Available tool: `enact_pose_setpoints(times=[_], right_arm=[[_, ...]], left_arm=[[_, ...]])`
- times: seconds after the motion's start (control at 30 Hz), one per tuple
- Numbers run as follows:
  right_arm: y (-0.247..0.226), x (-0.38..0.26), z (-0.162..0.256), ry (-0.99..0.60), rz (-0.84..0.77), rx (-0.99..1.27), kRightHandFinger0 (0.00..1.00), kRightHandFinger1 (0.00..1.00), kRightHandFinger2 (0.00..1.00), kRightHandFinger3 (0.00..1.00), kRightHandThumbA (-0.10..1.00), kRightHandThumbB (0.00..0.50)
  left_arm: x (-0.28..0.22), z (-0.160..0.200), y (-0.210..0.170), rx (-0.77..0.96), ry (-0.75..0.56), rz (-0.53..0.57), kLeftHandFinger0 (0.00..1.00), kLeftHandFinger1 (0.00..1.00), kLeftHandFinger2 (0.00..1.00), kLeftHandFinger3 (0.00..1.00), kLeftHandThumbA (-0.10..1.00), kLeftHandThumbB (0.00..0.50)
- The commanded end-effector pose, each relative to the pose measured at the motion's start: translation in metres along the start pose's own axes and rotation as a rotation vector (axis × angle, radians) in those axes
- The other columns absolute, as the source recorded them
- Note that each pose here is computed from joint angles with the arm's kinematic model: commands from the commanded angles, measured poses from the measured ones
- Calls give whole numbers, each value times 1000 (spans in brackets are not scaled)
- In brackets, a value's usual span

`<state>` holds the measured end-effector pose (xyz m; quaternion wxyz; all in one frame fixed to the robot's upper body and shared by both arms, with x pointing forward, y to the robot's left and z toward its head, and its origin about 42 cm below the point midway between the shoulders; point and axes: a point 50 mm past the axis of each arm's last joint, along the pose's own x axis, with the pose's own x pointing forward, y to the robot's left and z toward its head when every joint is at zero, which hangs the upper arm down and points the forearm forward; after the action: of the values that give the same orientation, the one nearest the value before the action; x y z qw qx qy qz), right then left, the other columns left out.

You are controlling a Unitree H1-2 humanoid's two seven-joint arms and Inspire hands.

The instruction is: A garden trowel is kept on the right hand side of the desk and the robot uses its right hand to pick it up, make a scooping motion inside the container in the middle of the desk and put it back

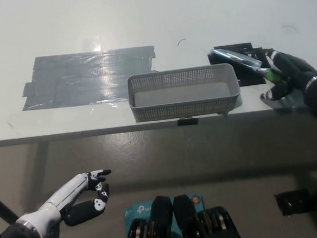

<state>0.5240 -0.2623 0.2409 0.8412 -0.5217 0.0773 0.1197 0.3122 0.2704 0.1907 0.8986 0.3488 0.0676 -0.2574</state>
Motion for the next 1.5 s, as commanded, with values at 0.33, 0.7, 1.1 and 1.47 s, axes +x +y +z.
enact_pose_setpoints(times=[0.33,0.7,1.1,1.47], right_arm=[[-57,18,-36,186,-25,-43,1000,1000,1000,1000,636,436],[-27,21,-53,215,102,-11,1000,1000,1000,1000,571,374],[-3,25,-41,387,540,-178,511,739,1000,1000,24,72],[-1,24,-47,445,448,-576,98,303,318,749,-100,118]], left_arm=[[-9,8,11,50,-11,-5,947,916,941,1000,630,0],[-7,14,12,45,-10,-30,1000,932,949,1000,638,0],[-6,19,14,66,-25,-45,1000,933,952,1000,702,0],[-5,20,17,55,-21,-59,1000,950,953,1000,691,0]])
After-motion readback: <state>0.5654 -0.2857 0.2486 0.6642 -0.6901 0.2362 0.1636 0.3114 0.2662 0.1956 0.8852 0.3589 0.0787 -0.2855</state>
